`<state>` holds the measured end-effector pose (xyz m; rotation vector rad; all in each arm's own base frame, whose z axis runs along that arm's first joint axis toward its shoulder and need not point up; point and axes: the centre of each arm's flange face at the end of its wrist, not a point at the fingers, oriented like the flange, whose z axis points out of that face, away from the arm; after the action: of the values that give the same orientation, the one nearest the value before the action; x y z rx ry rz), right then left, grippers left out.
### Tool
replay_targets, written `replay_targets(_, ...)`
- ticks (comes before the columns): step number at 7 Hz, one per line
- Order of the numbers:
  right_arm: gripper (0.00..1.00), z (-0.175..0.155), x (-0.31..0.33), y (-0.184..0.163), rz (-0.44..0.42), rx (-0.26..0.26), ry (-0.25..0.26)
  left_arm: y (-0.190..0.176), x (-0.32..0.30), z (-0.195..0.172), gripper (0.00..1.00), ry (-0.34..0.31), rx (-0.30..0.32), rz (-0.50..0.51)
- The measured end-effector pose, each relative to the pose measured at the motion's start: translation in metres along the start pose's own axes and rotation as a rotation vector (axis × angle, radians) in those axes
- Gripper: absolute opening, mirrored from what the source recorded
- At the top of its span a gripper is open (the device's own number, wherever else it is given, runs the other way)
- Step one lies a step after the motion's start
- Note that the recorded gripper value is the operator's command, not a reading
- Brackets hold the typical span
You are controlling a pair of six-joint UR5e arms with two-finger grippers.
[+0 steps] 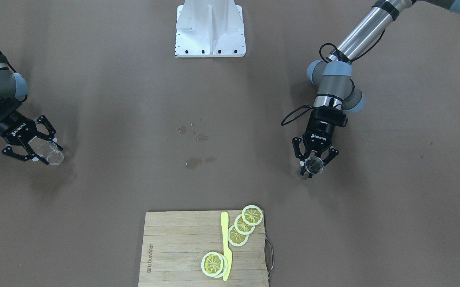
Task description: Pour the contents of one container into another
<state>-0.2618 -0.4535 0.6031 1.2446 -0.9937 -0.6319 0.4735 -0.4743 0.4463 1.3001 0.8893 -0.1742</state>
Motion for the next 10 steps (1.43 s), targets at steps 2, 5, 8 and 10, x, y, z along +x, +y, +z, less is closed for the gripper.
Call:
replay_targets(2, 0.0, -0.001, -0.002, 0.013, -0.005, 0.02, 0.02, 0.002, 0.001, 0.0, 0.0, -0.001, -0.006, 0.006)
replay_targets(5, 0.0, 0.0, -0.006, 0.025, -0.004, 0.02, 0.027, 0.004, 0.002, 0.0, 0.0, -0.003, -0.012, 0.013)
replay_targets(8, 0.0, 0.001, -0.006, 0.024, -0.004, 0.023, 0.036, 0.006, 0.004, 0.0, 0.0, -0.001, -0.015, 0.014)
replay_targets(10, 0.0, 0.003, -0.004, 0.019, 0.002, 0.04, 0.082, 0.006, 0.004, 0.0, 0.0, -0.002, -0.016, 0.017)
